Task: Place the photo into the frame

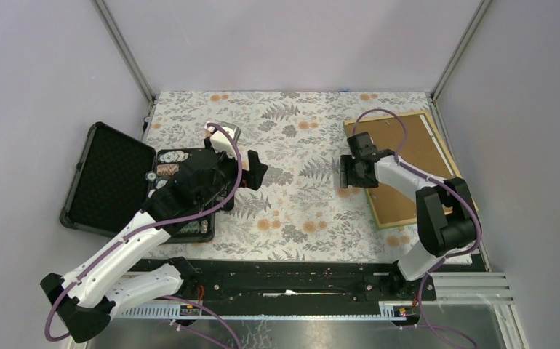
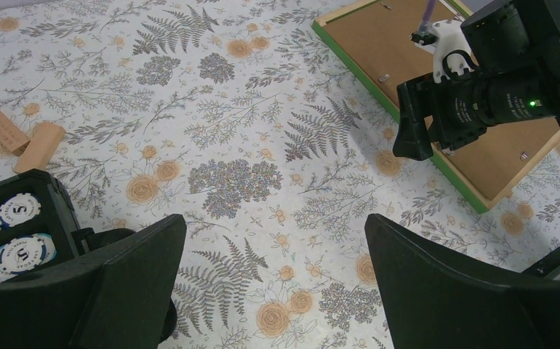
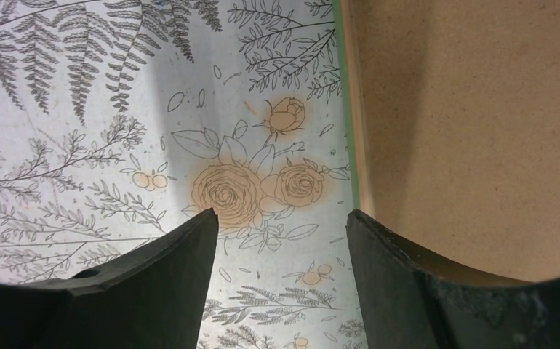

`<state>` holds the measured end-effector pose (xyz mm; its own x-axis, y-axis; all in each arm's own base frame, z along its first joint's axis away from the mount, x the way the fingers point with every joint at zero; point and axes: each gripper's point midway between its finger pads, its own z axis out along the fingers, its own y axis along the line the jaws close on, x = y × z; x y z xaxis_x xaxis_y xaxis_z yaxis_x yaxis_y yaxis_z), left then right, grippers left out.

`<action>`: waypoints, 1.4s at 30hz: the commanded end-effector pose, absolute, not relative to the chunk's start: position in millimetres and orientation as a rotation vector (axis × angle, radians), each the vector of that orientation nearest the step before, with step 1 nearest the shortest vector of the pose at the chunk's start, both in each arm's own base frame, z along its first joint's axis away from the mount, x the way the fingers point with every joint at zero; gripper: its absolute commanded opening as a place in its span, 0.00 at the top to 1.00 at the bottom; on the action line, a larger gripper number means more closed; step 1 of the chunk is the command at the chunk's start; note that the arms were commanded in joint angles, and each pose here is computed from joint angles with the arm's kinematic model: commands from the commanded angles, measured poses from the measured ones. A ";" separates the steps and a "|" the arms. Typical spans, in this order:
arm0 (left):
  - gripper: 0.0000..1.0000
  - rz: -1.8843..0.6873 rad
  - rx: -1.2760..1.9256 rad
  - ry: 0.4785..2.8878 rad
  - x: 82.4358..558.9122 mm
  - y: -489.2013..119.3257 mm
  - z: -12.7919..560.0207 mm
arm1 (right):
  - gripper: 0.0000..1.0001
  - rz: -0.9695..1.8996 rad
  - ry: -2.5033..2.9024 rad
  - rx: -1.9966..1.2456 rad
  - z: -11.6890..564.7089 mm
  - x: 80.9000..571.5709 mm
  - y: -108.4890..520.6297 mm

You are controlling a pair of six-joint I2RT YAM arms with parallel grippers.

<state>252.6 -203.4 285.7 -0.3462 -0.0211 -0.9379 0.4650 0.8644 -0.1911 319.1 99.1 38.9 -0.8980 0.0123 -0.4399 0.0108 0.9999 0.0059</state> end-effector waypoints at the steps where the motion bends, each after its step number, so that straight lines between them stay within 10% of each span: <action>1: 0.01 -0.511 0.323 1.819 258.5 -204.3 296.6 | 0.28 -0.058 2.667 0.052 32.1 329.0 91.3; 24: 0.01 -0.510 0.325 1.822 258.8 -204.9 295.5 | 0.10 -0.375 2.560 0.137 65.9 350.5 37.4; 42: 0.01 -0.497 0.319 1.821 259.9 -202.6 295.3 | 0.16 -0.008 2.846 0.203 -2.6 300.5 97.5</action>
